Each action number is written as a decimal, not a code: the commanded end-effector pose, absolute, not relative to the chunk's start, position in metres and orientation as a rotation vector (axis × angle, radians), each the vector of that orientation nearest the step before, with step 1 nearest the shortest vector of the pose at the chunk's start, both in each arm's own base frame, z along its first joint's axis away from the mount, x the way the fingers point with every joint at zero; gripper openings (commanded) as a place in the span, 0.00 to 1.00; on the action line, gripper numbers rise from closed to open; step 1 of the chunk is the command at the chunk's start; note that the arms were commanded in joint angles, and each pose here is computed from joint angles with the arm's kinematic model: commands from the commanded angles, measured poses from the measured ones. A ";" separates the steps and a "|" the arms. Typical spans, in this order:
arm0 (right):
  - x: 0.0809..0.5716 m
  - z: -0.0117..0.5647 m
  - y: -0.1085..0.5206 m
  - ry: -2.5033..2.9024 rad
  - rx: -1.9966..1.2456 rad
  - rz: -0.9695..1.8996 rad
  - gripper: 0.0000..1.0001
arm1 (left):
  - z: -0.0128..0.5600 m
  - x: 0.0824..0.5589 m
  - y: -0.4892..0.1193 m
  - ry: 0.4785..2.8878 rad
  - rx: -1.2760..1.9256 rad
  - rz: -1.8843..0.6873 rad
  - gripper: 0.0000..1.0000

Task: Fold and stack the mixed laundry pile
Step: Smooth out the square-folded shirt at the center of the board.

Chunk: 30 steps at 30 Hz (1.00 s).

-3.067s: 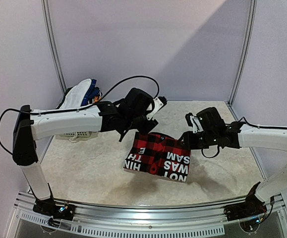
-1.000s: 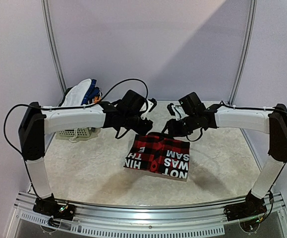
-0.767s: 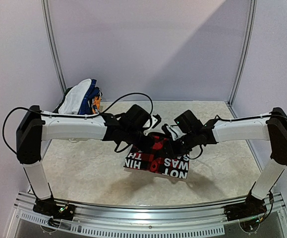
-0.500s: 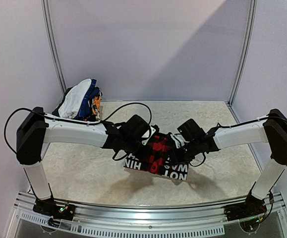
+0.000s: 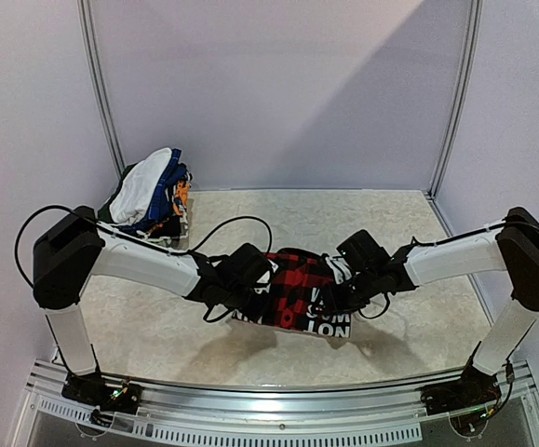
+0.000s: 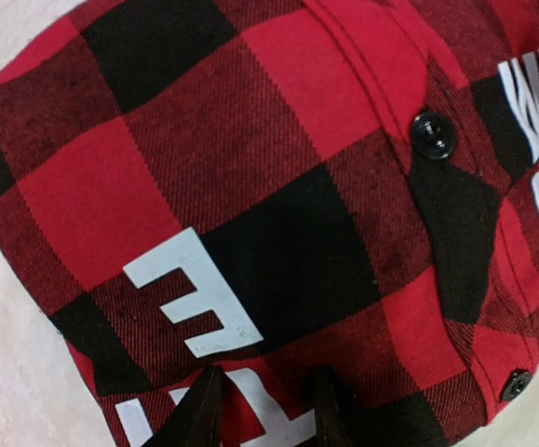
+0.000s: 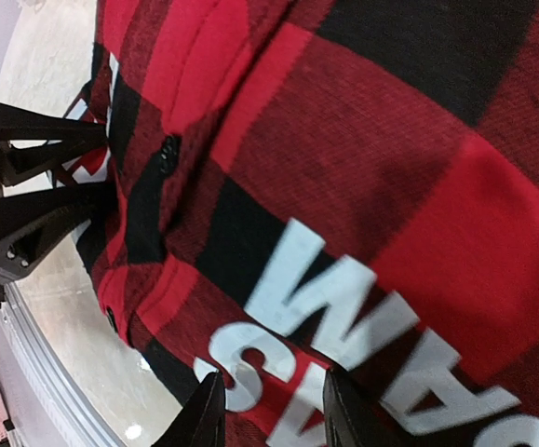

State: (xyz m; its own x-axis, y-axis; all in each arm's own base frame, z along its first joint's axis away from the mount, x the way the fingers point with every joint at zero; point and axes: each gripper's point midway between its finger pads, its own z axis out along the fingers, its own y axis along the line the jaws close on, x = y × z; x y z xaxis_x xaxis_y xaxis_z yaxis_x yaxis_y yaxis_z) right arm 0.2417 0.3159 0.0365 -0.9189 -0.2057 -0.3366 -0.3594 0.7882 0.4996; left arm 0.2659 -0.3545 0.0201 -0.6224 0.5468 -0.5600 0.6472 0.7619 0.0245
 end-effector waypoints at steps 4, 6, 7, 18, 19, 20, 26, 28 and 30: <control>0.230 0.034 0.278 2.759 -0.368 0.677 0.37 | 0.015 0.264 -0.314 2.421 0.851 -0.046 0.34; 0.227 0.035 0.271 2.762 -0.351 0.649 0.38 | 0.023 0.264 -0.308 2.407 0.844 -0.019 0.35; 0.225 0.035 0.267 2.766 -0.344 0.635 0.38 | 0.026 0.265 -0.305 2.400 0.839 -0.008 0.35; 0.236 0.104 0.283 2.608 -0.401 0.763 0.40 | 0.074 0.271 -0.318 2.299 0.831 -0.067 0.42; 0.240 0.111 0.287 2.588 -0.415 0.767 0.40 | 0.078 0.272 -0.323 2.287 0.838 -0.082 0.42; 0.244 0.114 0.289 2.580 -0.419 0.766 0.40 | 0.083 0.272 -0.329 2.275 0.843 -0.103 0.43; 0.283 0.124 0.290 2.552 -0.369 0.785 0.39 | 0.102 0.276 -0.366 2.224 0.885 -0.227 0.43; 0.294 0.125 0.291 2.551 -0.362 0.795 0.39 | 0.104 0.277 -0.377 2.214 0.902 -0.250 0.43; 0.304 0.124 0.293 2.553 -0.366 0.810 0.38 | 0.104 0.279 -0.386 2.210 0.916 -0.270 0.43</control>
